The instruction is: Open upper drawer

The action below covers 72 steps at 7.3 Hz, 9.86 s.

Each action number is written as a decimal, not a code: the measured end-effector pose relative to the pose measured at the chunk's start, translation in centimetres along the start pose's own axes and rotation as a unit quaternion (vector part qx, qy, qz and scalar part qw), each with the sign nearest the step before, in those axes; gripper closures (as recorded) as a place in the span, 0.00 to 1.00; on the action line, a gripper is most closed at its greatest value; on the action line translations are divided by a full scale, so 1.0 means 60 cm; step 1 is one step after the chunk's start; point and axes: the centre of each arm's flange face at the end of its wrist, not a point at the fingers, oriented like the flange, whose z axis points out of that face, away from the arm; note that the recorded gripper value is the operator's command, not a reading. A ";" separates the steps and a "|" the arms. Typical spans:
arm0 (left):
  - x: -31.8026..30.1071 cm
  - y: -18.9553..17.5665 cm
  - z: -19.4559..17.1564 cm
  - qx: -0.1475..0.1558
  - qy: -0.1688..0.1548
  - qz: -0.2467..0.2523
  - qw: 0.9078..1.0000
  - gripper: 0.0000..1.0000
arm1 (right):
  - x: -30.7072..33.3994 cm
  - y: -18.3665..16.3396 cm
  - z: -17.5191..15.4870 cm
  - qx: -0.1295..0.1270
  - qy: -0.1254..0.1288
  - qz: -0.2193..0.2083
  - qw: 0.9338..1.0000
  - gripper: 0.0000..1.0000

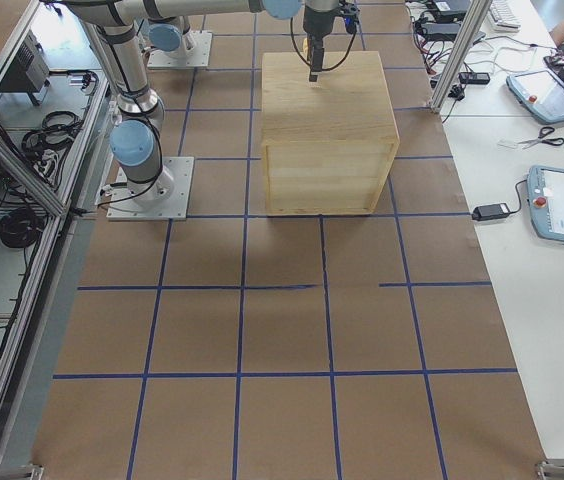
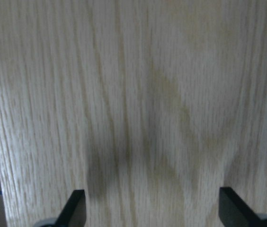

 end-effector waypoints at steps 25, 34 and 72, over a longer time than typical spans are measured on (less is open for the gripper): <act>0.358 -0.117 0.204 -0.002 0.258 -0.164 0.952 0.00 | 0.001 0.000 0.000 0.000 0.000 0.001 1.000 0.00; 0.395 -0.120 0.262 0.001 0.239 -0.121 0.963 0.00 | 0.000 0.000 0.000 0.000 0.000 0.000 1.000 0.00; -0.039 -0.032 0.008 -0.003 -0.004 -0.063 0.998 0.00 | 0.000 0.000 0.000 0.000 0.000 0.000 1.000 0.00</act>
